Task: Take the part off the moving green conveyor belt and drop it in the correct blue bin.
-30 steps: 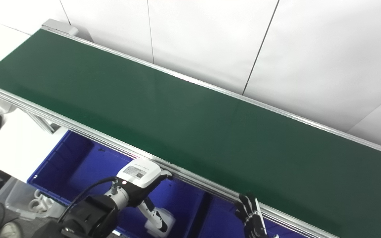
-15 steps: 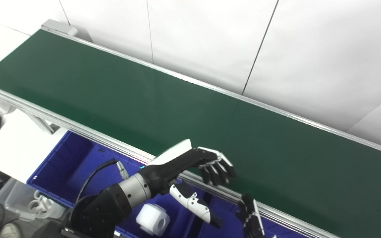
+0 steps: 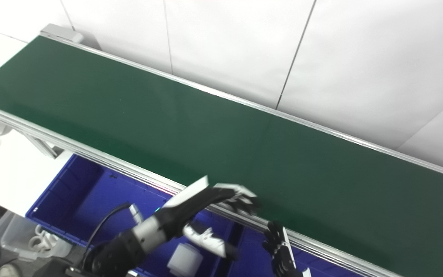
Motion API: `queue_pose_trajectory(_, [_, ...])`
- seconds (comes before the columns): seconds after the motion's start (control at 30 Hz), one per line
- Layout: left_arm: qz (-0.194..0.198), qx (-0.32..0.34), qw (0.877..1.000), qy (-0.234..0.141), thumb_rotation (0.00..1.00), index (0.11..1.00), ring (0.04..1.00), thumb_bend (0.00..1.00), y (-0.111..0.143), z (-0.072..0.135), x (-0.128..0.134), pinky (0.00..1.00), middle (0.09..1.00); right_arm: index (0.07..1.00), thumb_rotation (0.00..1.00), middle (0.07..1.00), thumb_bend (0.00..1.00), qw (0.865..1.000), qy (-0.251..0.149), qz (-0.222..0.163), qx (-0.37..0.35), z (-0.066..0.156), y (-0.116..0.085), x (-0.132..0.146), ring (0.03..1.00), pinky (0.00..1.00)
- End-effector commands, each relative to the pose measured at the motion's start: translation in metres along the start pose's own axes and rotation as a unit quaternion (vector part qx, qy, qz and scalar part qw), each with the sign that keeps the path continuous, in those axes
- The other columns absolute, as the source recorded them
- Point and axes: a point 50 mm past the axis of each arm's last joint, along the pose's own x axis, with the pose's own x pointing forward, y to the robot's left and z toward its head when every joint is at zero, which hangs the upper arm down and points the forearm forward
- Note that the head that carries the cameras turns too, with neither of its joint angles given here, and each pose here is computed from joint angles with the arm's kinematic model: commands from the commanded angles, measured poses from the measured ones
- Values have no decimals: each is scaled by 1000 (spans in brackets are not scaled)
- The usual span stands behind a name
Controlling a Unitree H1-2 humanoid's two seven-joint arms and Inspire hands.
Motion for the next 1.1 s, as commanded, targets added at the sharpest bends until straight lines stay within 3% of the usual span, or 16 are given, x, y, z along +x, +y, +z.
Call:
queue_pose_trajectory(0.0, [37, 82, 994, -67, 808, 919, 969, 840, 2, -4, -6, 908, 978, 989, 875, 965, 871, 1000, -11, -3, 7, 8, 15, 5, 946, 935])
queue_pose_trajectory(0.13, [15, 119, 991, -64, 894, 995, 999, 851, -1, -31, -12, 995, 1000, 996, 862, 978, 860, 1000, -15, 0, 6, 4, 31, 16, 966, 958])
queue_pose_trajectory(0.33, [-16, 138, 988, -68, 935, 1000, 1000, 867, 5, -45, -20, 1000, 1000, 993, 868, 992, 859, 1000, -6, -5, 6, 5, 49, 27, 992, 998])
queue_pose_trajectory(0.5, [-30, 145, 986, -74, 932, 1000, 1000, 858, 9, -48, -25, 1000, 1000, 993, 870, 1000, 855, 1000, -6, -4, 12, 7, 59, 35, 999, 1000])
queue_pose_trajectory(0.77, [-36, 145, 986, -78, 914, 1000, 1000, 842, 10, -44, -25, 1000, 1000, 997, 894, 1000, 866, 1000, 0, -5, 3, 11, 57, 35, 995, 1000])
queue_pose_trajectory(1.07, [3, 74, 994, -84, 921, 1000, 1000, 812, 7, -35, -21, 1000, 1000, 991, 873, 1000, 879, 1000, 10, -12, 11, 15, 51, 34, 1000, 1000])
